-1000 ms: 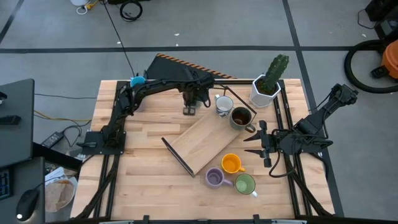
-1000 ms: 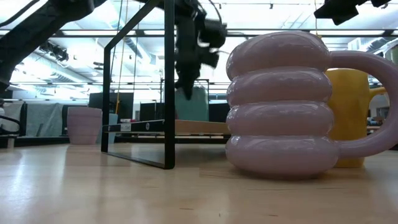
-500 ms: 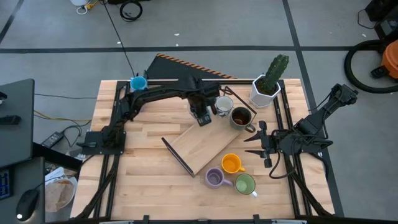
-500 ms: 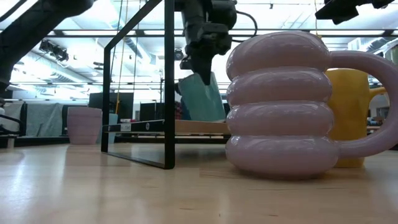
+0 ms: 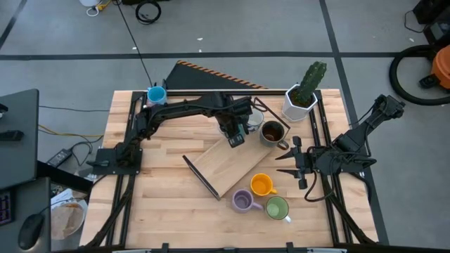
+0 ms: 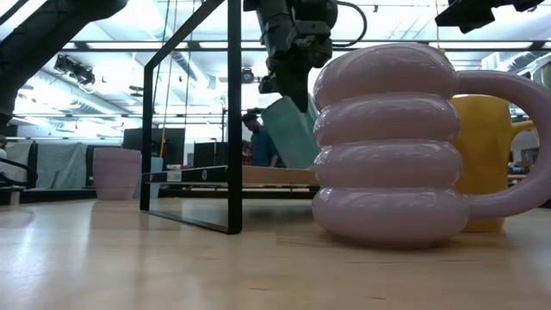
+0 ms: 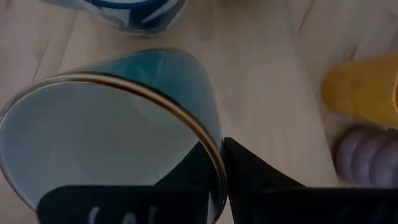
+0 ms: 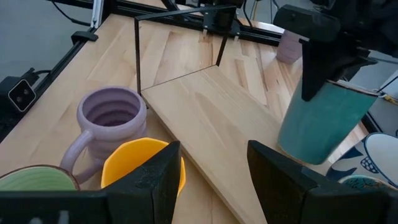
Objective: Place coffee mugs
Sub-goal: Put the blue mug on the shelf
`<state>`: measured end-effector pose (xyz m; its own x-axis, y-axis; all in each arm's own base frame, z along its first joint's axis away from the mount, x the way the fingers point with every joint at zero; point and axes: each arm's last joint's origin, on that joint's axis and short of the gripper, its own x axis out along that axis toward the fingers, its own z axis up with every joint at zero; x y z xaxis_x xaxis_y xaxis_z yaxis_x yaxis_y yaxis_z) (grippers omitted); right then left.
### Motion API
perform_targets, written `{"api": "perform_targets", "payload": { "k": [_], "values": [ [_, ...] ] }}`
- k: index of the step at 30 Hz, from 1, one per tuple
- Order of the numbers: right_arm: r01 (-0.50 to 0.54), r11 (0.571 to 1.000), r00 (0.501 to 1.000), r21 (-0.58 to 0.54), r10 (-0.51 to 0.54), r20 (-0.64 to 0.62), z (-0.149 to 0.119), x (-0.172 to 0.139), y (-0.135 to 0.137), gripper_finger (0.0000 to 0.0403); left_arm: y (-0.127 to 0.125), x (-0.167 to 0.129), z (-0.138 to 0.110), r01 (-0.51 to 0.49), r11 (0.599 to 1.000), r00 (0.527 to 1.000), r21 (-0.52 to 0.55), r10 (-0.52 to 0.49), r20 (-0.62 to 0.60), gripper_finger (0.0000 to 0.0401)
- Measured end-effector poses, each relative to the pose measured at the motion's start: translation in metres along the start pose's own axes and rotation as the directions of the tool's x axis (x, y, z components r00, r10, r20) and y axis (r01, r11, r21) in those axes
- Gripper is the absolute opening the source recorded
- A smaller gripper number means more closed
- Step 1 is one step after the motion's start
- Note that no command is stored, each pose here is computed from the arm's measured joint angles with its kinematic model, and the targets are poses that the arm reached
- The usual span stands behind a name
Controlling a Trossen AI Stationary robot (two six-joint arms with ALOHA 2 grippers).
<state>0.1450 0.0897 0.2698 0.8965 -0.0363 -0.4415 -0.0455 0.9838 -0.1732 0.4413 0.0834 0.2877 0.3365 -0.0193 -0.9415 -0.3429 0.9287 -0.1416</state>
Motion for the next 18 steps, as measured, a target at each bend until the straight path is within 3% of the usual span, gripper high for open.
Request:
{"api": "perform_targets", "payload": {
  "k": [18],
  "values": [
    [0.0, 1.0, 1.0, 0.027, 0.0, 0.0, 0.0, 0.0, 0.0, 0.0191, -0.0083, 0.0007, -0.001, 0.01, 0.999, 1.0, 0.053, -0.011, 0.005, 0.0039]
  ]
}}
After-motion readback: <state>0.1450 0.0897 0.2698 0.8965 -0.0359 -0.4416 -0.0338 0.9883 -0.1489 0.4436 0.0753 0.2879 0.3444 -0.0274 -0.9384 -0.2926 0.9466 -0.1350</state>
